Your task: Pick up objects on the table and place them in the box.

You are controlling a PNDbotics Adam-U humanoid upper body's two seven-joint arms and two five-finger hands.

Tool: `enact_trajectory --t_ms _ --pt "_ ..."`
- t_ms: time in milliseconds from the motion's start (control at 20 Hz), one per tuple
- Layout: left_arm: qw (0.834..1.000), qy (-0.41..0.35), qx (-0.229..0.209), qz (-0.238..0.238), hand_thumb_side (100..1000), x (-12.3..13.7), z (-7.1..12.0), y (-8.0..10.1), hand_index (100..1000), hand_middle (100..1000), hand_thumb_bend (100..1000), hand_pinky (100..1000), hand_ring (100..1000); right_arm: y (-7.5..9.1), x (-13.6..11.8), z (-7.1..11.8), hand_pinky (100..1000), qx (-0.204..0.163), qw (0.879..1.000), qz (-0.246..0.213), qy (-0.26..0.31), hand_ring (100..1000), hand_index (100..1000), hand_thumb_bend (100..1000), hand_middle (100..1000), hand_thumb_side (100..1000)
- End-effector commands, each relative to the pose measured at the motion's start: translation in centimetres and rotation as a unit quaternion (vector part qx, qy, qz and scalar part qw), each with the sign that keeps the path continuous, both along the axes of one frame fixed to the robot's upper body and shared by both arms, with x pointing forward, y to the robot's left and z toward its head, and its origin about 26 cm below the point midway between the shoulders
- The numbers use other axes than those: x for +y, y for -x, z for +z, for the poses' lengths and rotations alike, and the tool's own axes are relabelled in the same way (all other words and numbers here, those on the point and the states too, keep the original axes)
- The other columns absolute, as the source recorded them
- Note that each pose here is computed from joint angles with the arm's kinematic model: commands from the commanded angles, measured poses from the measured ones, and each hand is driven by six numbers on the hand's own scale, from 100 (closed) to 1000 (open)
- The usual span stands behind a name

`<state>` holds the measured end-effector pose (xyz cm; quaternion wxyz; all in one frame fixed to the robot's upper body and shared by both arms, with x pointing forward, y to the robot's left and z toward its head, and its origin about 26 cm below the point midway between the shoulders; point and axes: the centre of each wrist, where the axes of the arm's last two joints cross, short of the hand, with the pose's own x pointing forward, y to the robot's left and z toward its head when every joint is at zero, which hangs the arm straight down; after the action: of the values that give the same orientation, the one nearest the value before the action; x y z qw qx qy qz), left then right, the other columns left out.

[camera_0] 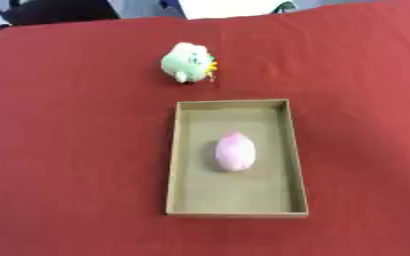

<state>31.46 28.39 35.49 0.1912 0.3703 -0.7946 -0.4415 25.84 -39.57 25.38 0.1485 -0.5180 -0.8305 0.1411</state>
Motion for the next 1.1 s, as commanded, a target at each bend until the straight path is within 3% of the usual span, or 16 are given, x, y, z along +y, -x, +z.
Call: enact_trajectory --t_ms 50,400,500,550,600,650,700,800,950,1100 --pt "0.998 -0.056 0.025 0.020 475 0.3 1.3 -0.9 850 706 237 834 792 0.4 -0.2 1.0 703 -0.025 1.000 -0.004 0.001 800 806 207 640 641" --pt "0.989 -0.126 0.059 0.050 485 -1.3 2.1 -4.6 878 736 409 835 815 0.4 -0.1 0.9 702 -0.032 0.999 -0.001 -0.009 797 804 204 638 644" --pt "0.985 -0.144 0.071 0.063 479 -1.7 1.9 -5.8 891 748 527 835 824 0.4 -0.1 0.8 701 -0.034 0.999 -0.001 -0.013 795 802 201 635 645" --pt "0.983 -0.153 0.078 0.069 479 -1.9 1.8 -6.5 891 748 527 835 824 0.4 -0.1 0.8 701 -0.033 0.999 0.000 -0.015 795 802 201 635 645" --pt "0.981 -0.161 0.082 0.074 485 -2.2 1.7 -7.1 899 756 607 836 829 0.4 -0.1 0.7 701 -0.033 0.999 0.000 -0.017 794 802 198 634 649" --pt "0.979 -0.170 0.086 0.078 485 -2.4 1.6 -7.7 899 756 607 836 829 0.3 -0.1 0.7 701 -0.031 0.999 0.001 -0.018 794 802 198 634 649" --pt "0.976 -0.179 0.091 0.081 520 -2.7 1.5 -8.2 905 762 695 837 835 0.3 -0.1 0.7 701 -0.031 0.999 0.002 -0.020 793 802 195 634 650" --pt "0.972 -0.198 0.100 0.084 555 -3.3 1.2 -9.2 911 769 759 839 841 0.3 0.0 0.6 700 -0.030 0.999 0.004 -0.023 792 800 193 631 655" --pt "0.964 -0.223 0.114 0.084 560 -4.0 0.8 -10.3 919 777 797 838 849 0.2 0.1 0.6 699 -0.030 0.999 0.008 -0.025 791 800 194 630 658" --pt "0.959 -0.240 0.120 0.086 525 -4.6 0.5 -10.9 922 781 778 852 864 0.1 0.2 0.8 699 -0.031 0.999 0.014 -0.026 790 800 193 629 660"
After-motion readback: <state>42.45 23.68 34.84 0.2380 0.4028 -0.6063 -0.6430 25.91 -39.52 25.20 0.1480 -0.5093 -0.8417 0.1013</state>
